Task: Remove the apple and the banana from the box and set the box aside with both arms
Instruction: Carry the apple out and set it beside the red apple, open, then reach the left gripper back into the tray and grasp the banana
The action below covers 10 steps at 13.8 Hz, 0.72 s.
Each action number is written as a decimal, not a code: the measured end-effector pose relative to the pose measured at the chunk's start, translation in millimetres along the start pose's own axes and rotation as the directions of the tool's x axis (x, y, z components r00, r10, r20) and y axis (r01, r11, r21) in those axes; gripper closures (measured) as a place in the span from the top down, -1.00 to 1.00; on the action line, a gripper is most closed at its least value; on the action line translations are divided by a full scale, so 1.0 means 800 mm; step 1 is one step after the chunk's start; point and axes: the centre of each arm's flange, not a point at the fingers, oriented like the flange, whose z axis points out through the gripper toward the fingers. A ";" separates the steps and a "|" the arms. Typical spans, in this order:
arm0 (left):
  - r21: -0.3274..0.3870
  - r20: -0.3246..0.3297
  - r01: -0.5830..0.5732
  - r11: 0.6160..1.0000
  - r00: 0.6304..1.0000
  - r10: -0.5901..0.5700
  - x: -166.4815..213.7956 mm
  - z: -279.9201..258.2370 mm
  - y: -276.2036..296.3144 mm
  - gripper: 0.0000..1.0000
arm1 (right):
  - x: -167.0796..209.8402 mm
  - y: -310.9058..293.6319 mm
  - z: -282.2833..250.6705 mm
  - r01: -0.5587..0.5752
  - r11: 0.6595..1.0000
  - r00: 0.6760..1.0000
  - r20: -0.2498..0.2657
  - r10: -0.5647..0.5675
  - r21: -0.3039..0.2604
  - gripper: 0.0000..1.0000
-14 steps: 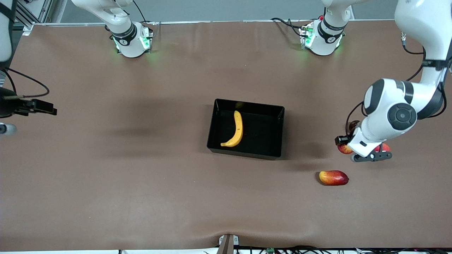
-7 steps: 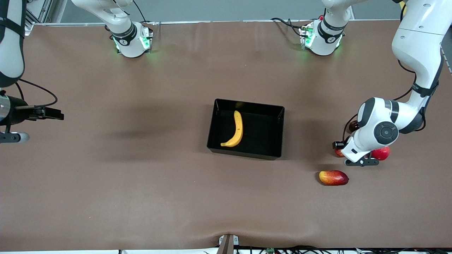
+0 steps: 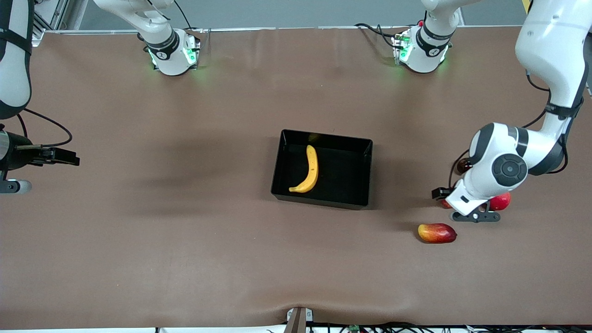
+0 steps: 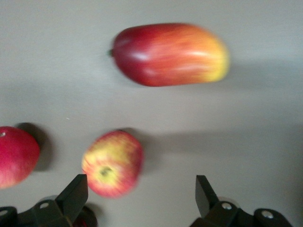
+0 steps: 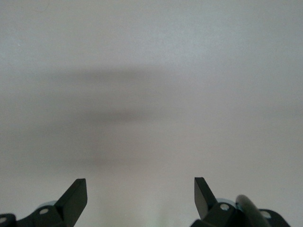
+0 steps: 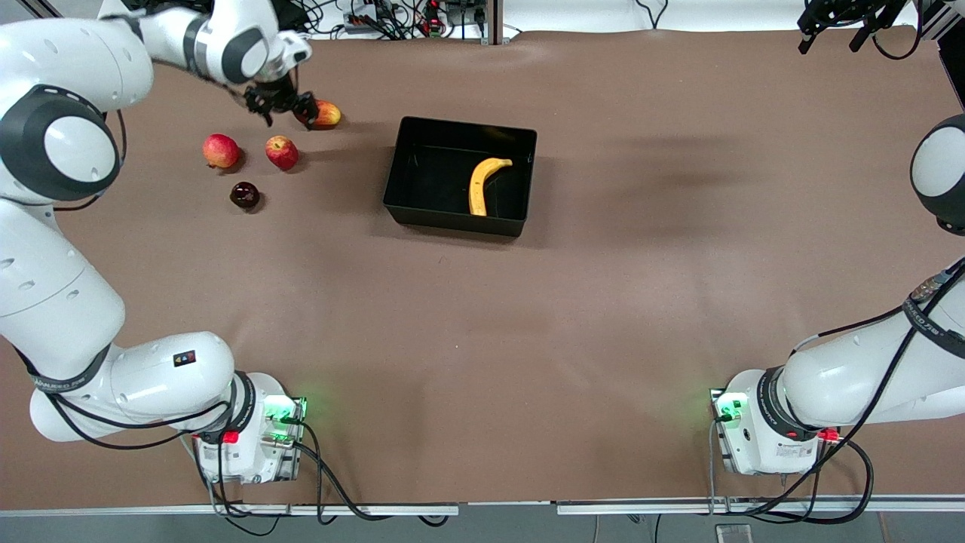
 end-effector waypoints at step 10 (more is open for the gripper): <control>-0.076 0.001 -0.104 0.992 0.995 0.105 -0.100 -0.043 0.357 1.00 | 0.020 -0.089 0.024 -0.071 0.997 0.997 0.017 0.071 -0.021 1.00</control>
